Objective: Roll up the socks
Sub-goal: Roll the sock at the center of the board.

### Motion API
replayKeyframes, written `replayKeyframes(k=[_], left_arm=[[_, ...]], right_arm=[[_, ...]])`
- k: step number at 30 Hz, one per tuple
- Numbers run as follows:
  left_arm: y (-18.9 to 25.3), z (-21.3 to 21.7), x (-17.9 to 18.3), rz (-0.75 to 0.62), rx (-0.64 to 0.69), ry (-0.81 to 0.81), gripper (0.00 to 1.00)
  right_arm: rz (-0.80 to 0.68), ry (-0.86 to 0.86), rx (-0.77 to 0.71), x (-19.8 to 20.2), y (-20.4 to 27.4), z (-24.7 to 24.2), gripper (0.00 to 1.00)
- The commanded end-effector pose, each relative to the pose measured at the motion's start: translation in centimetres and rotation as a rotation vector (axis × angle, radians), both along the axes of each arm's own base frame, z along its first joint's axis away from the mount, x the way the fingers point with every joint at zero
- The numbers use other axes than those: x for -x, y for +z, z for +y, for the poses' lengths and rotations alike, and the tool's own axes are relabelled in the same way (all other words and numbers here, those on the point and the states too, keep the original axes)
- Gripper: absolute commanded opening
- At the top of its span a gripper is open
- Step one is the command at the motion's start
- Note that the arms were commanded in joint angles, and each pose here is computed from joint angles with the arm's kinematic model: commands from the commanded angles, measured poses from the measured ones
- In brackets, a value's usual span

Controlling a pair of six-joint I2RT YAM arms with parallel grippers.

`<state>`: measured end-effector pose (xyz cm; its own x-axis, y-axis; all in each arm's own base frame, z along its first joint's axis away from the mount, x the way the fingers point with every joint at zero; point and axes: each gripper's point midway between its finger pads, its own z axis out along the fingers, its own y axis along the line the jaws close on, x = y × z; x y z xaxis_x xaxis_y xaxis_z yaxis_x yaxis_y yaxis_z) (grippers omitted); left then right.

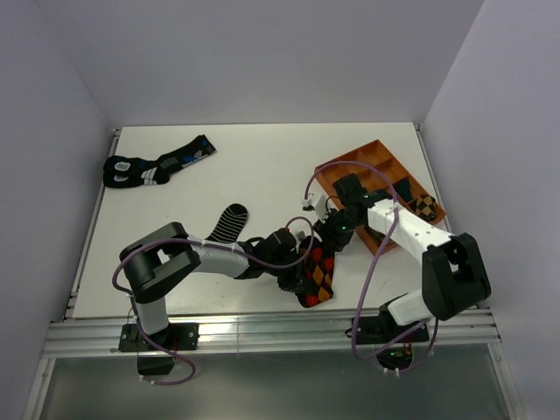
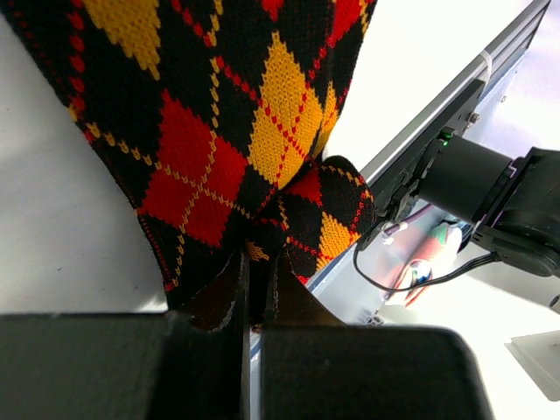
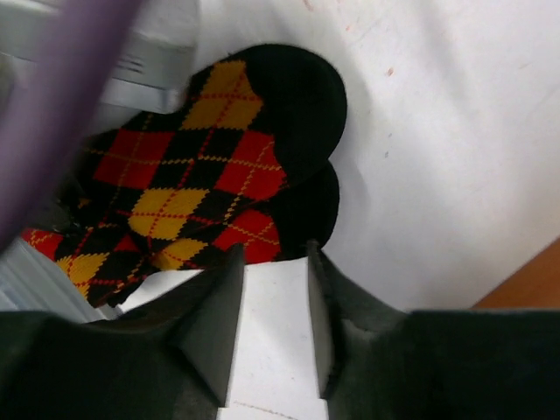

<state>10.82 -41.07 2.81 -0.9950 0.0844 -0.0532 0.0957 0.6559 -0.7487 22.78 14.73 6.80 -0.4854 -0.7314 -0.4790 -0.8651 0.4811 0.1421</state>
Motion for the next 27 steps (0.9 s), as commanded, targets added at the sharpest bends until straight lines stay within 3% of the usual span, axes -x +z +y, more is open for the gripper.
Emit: replayKeyframes(k=[1,7,27], left_arm=[[-3.9,3.1,0.1,-0.003,-0.172,0.049,0.0],[-4.1,3.6,0.3,-0.008,-0.166,0.057,0.0],[-3.7,3.0,0.0,-0.024,-0.113,0.108,0.0]], right_arm=[[0.022,-0.03,-0.004,-1.4,-0.3,0.4,0.44],[0.114,-0.046,-0.04,-2.9,-0.8,1.9,0.5],[0.232,-0.065,-0.084,-4.8,-2.2,4.2,0.49]])
